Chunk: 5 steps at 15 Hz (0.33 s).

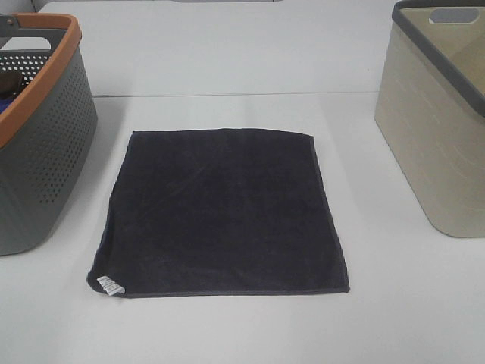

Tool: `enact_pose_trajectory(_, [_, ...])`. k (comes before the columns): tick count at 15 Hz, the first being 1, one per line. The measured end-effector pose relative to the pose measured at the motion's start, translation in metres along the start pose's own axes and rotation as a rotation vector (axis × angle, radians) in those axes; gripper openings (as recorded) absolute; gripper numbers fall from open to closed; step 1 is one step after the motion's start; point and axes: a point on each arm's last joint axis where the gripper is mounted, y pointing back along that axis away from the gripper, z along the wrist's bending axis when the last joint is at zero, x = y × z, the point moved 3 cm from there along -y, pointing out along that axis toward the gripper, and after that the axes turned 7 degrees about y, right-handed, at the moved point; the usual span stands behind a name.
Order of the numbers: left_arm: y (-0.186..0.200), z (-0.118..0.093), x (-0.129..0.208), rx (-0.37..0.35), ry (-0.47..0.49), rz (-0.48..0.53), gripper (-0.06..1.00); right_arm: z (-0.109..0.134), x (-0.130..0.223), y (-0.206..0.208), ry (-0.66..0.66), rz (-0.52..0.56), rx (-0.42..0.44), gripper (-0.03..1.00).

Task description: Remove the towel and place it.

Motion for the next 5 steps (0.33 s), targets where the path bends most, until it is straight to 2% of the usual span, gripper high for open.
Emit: enact_pose_trajectory(5, [0.0000, 0.0000, 0.0000, 0.000, 0.000, 0.000, 0.70, 0.0000, 0.0000, 0.0000, 0.000, 0.000, 0.000, 0.74])
